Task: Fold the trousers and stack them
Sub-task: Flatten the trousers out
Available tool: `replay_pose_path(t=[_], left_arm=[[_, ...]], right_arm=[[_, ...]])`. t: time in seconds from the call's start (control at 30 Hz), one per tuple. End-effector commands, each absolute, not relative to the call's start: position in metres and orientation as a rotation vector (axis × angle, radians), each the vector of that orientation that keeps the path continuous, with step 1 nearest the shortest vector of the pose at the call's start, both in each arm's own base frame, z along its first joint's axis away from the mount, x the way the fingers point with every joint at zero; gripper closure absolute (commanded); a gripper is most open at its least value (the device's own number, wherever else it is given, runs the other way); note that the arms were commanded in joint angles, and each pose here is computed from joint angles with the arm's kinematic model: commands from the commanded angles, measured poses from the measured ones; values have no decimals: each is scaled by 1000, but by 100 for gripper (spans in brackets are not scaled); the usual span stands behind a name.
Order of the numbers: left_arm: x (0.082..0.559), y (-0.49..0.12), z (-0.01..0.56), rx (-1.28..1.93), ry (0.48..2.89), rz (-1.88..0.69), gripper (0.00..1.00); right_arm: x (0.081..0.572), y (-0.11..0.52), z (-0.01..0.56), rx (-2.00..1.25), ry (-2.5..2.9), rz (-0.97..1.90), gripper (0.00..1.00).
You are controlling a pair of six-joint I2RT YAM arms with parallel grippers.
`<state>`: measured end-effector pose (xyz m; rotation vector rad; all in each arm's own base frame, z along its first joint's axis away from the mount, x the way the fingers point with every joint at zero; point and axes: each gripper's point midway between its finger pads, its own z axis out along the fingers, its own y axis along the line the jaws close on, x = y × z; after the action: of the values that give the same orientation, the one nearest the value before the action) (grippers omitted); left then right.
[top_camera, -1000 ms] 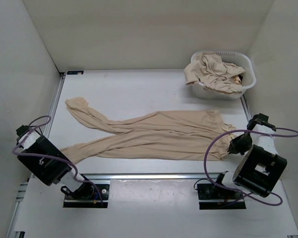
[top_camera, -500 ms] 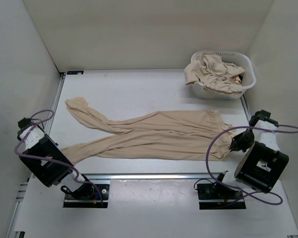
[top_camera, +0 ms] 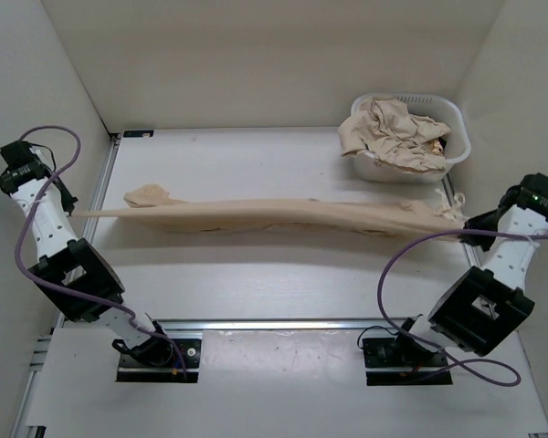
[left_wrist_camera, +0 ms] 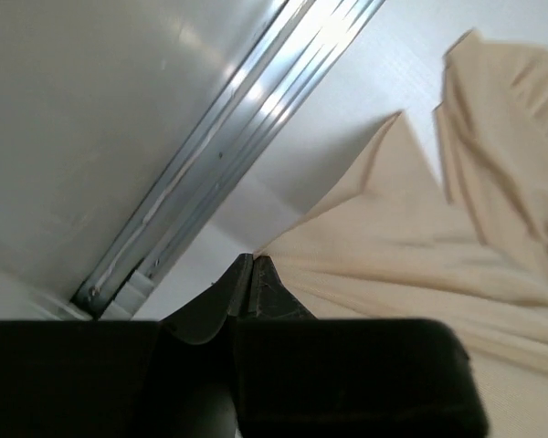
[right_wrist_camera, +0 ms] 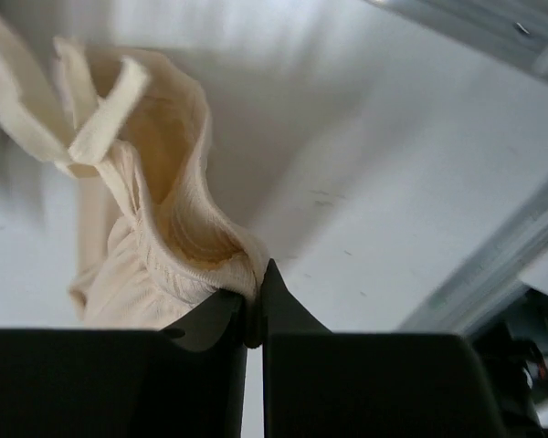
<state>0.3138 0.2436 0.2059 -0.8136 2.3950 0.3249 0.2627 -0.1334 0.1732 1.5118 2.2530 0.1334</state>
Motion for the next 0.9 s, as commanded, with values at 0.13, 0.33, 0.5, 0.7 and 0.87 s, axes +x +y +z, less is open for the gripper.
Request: replay_pose_path(t=[0.13,0.33,0.5,0.7,0.87], left_arm=[[248,255,182,-982,2468,499,86],[207,250,137,-1097,2543,498,86],[159,237,104,-1225,2583,502,86],[129,233,77,-1336,2612,509,86],[120,241,76,-1390,2578,537,86]], right_arm=[[209,-127,149,1622,2299,12,100],[181,-100,116,1683,2363,47,100],[151,-77,88,1739,2414,53,100],[120,-68,68,1794,2479,-42,100],[98,-78,68,1852,2463,-237,100]])
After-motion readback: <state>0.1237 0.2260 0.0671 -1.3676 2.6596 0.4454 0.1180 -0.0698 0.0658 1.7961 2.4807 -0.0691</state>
